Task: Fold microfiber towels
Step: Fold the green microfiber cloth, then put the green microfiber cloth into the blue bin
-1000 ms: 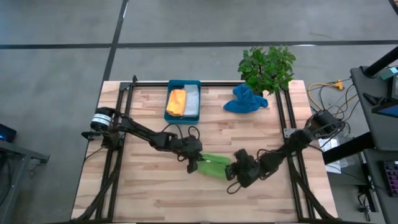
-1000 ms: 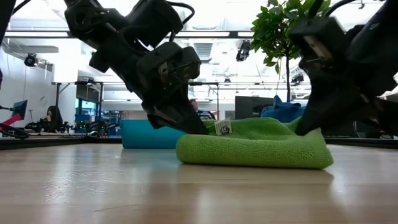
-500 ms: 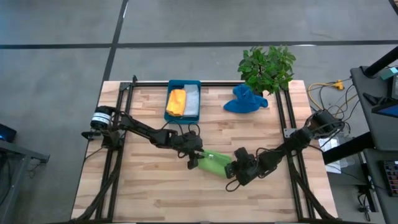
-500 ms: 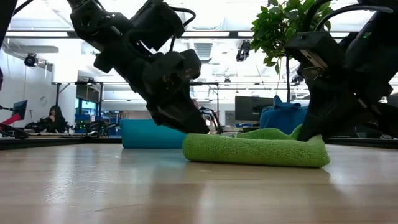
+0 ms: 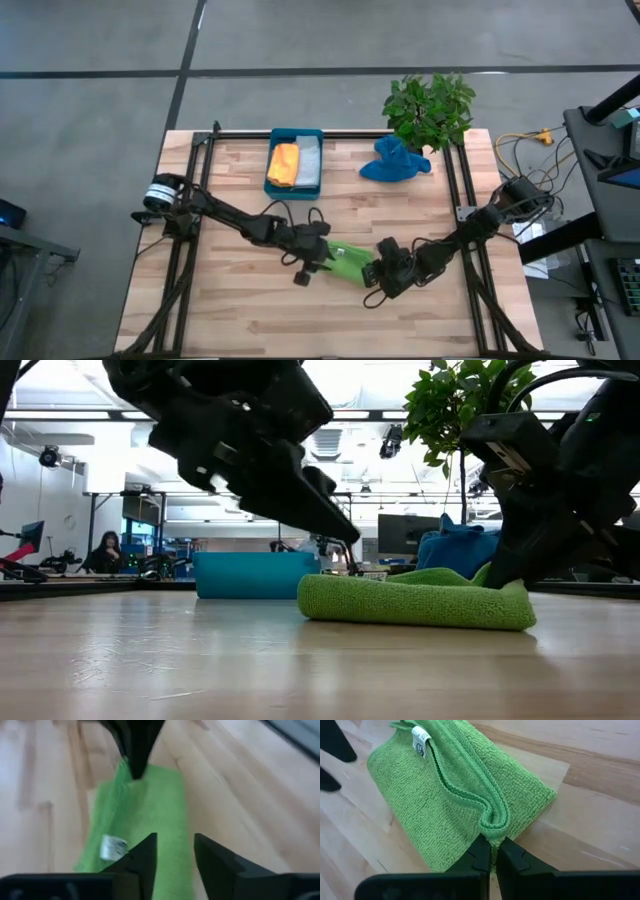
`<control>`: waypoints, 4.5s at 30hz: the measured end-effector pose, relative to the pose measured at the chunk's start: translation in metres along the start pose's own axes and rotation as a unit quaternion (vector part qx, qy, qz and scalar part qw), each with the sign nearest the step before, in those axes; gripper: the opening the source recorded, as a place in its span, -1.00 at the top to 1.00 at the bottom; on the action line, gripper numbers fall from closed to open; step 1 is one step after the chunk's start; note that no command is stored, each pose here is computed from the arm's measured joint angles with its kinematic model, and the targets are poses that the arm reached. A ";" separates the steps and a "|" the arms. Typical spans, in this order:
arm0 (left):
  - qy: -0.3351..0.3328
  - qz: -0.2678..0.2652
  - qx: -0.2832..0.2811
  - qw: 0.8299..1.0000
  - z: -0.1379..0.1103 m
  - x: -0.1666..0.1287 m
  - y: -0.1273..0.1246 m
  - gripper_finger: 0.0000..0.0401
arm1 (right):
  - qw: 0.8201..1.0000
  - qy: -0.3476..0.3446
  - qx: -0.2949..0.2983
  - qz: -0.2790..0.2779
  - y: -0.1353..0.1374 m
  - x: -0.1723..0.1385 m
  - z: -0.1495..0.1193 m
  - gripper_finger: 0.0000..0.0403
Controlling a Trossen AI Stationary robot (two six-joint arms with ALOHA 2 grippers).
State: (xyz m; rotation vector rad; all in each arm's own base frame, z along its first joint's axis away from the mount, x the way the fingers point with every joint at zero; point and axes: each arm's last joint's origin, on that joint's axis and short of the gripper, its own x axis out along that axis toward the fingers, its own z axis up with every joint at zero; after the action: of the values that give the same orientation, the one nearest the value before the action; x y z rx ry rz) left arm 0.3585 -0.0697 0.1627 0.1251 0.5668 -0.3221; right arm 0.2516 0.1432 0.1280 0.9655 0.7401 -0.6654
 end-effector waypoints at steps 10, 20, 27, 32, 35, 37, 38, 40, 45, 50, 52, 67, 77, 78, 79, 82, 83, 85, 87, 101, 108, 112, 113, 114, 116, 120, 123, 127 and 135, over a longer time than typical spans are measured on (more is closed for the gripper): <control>0.019 0.022 0.068 0.997 -0.005 0.022 0.017 0.77 | 1.000 0.002 -0.003 0.001 0.000 0.000 0.000 0.96; 0.090 0.018 0.044 0.995 -0.015 0.041 0.026 0.45 | 1.000 0.008 -0.002 0.003 0.002 -0.001 0.000 0.95; 0.095 0.023 0.023 0.995 -0.017 0.040 0.027 0.27 | 1.000 0.006 -0.011 0.002 0.002 -0.007 0.003 0.63; 0.096 0.029 -0.013 0.995 -0.018 0.040 0.028 0.26 | 0.999 -0.026 -0.036 0.016 0.004 -0.026 0.013 0.23; 0.097 0.030 -0.019 0.995 -0.018 0.040 0.028 0.26 | 0.993 -0.052 -0.087 0.055 0.011 -0.039 0.019 0.05; 0.097 0.032 -0.027 0.994 -0.018 0.040 0.029 0.26 | 0.986 -0.060 -0.134 0.082 0.017 -0.043 0.019 -0.04; 0.097 0.032 -0.029 0.994 -0.019 0.040 0.029 0.26 | 0.981 -0.064 -0.159 0.094 0.021 -0.043 0.019 -0.08; 0.098 0.032 -0.029 0.994 -0.019 0.040 0.030 0.26 | 0.970 -0.068 -0.201 0.121 0.027 -0.041 0.017 -0.14; 0.097 0.033 -0.030 0.994 -0.019 0.040 0.030 0.26 | 0.944 -0.064 -0.300 0.119 0.034 -0.024 0.007 -0.25; 0.097 0.033 -0.031 0.994 -0.019 0.040 0.030 0.26 | 0.940 -0.056 -0.325 0.081 0.030 -0.001 0.000 -0.39; 0.097 0.033 -0.031 0.994 -0.019 0.040 0.030 0.26 | 0.940 -0.053 -0.331 0.068 0.028 0.005 -0.002 -0.46; 0.100 0.035 -0.047 0.993 -0.020 0.040 0.031 0.26 | 0.927 -0.023 -0.374 -0.014 0.010 0.008 -0.001 -0.67; 0.122 0.079 -0.262 0.954 -0.029 0.033 0.050 0.26 | 0.966 -0.035 -0.254 0.031 0.020 -0.009 0.004 -0.67; 0.121 0.081 -0.273 0.951 -0.029 0.033 0.050 0.26 | 0.972 -0.034 -0.230 0.037 0.021 -0.011 0.004 -0.67; 0.119 0.083 -0.287 0.947 -0.029 0.033 0.050 0.26 | 0.979 -0.033 -0.198 0.044 0.022 -0.013 0.004 -0.67; 0.115 0.088 -0.349 0.926 -0.029 0.034 0.047 0.26 | 0.993 -0.026 -0.094 0.059 0.024 -0.018 0.003 -0.67; 0.116 0.089 -0.370 0.917 -0.029 0.034 0.046 0.26 | 0.996 -0.023 -0.057 0.061 0.024 -0.019 0.002 -0.67; 0.116 0.087 -0.415 0.898 -0.030 0.035 0.044 0.26 | 0.998 -0.015 0.026 0.063 0.023 -0.020 -0.001 -0.67; 0.115 0.085 -0.447 0.883 -0.029 0.035 0.041 0.26 | 0.992 -0.006 0.105 0.066 0.023 -0.021 -0.004 -0.67; 0.034 0.076 -0.383 0.920 0.024 -0.011 0.032 0.47 | 0.981 -0.002 -0.077 0.179 0.042 -0.036 -0.023 -0.67; 0.053 0.078 -0.233 0.968 0.020 -0.009 0.030 0.67 | 0.956 -0.025 -0.205 0.208 0.054 -0.042 -0.022 -0.67; 0.093 0.098 -0.197 0.971 0.011 -0.005 0.029 0.82 | 0.972 0.002 -0.082 0.220 0.063 -0.046 -0.020 -0.67; 0.100 0.106 -0.195 0.970 0.010 -0.006 0.030 0.86 | 0.975 0.011 -0.037 0.221 0.064 -0.046 -0.019 -0.67; 0.116 0.115 -0.194 0.967 0.006 -0.006 0.030 0.90 | 0.975 0.020 0.005 0.220 0.064 -0.046 -0.019 -0.67; 0.138 0.132 -0.189 0.963 0.000 -0.005 0.030 0.97 | 0.972 0.030 0.081 0.218 0.063 -0.046 -0.020 -0.67; 0.167 0.159 -0.183 0.956 -0.009 -0.003 0.031 0.97 | 0.961 -0.007 0.168 0.219 0.056 -0.050 -0.029 -0.67; 0.172 0.151 -0.182 0.956 -0.013 0.003 0.028 0.97 | 0.954 -0.036 0.197 0.222 0.051 -0.052 -0.034 -0.67; 0.184 0.123 -0.172 0.960 -0.017 0.011 0.012 0.97 | 0.954 -0.042 0.196 0.221 0.049 -0.054 -0.038 -0.67; 0.184 0.067 -0.156 0.968 -0.016 0.023 -0.036 0.97 | 0.964 -0.047 0.154 0.210 0.046 -0.054 -0.040 -0.67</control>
State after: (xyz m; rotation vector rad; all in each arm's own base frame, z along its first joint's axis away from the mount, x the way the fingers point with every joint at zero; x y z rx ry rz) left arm 0.3564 -0.1068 0.1357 -0.0836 0.9651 -0.0725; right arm 0.2463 0.2069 0.1786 1.3195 0.3324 -0.4518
